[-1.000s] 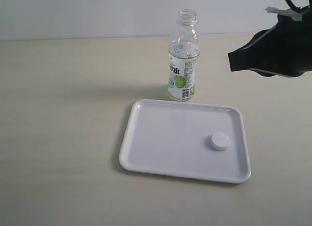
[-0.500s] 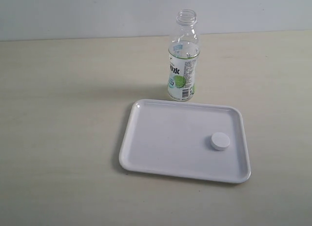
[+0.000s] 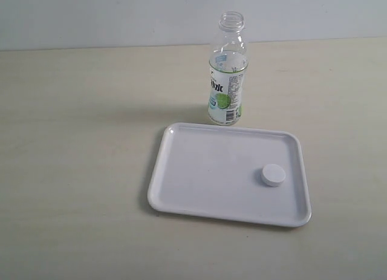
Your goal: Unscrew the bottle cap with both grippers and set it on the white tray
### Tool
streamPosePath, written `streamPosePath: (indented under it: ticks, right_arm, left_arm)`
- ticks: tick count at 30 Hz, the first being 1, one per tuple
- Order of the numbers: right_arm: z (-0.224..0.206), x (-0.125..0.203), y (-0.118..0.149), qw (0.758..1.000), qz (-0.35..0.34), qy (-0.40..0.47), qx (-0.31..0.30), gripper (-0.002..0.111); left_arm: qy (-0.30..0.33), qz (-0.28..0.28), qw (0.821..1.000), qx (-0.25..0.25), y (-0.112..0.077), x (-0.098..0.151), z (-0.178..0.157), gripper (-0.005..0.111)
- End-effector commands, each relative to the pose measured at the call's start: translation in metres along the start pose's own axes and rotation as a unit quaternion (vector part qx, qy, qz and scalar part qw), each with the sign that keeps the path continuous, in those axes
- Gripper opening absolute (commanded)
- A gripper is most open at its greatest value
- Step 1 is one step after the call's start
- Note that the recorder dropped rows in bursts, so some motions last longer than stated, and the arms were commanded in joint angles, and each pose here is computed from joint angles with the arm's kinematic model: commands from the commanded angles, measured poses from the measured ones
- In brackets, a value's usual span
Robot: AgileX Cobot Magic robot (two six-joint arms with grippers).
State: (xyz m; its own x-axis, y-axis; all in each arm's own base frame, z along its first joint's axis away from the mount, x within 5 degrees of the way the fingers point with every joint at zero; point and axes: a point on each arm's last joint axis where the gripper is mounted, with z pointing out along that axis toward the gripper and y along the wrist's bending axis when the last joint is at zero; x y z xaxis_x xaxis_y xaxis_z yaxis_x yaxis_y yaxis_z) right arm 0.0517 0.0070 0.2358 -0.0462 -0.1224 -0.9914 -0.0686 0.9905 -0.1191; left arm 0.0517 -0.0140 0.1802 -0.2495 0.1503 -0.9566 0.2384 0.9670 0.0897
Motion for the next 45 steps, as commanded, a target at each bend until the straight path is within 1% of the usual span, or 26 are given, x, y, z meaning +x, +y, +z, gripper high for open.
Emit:
streamPosePath:
  ticks: [1,8,22,27,34,45]
  right_arm:
    - [0.002,0.02,0.0,1.0,-0.007,0.016,0.015,0.0]
    - [0.006,0.043,0.0,0.998,-0.001,0.052,0.032,0.0]
    - [0.006,0.047,0.002,0.997,0.006,0.066,0.024,0.0]
    - [0.006,0.049,0.003,0.996,0.049,0.077,0.023,0.0]
    - [0.005,0.05,-0.002,0.989,0.112,0.081,0.057,0.0]
    - [0.005,0.05,-0.003,0.988,0.115,0.081,0.058,0.0]
  left_arm:
    - [-0.003,-0.003,1.0,0.0,0.0,0.0,0.0,0.0]
    - [-0.003,-0.003,1.0,0.0,0.0,0.0,0.0,0.0]
    - [-0.003,-0.003,1.0,0.0,0.0,0.0,0.0,0.0]
    - [-0.003,-0.003,1.0,0.0,0.0,0.0,0.0,0.0]
    - [-0.003,-0.003,1.0,0.0,0.0,0.0,0.0,0.0]
    - [-0.003,-0.003,1.0,0.0,0.0,0.0,0.0,0.0]
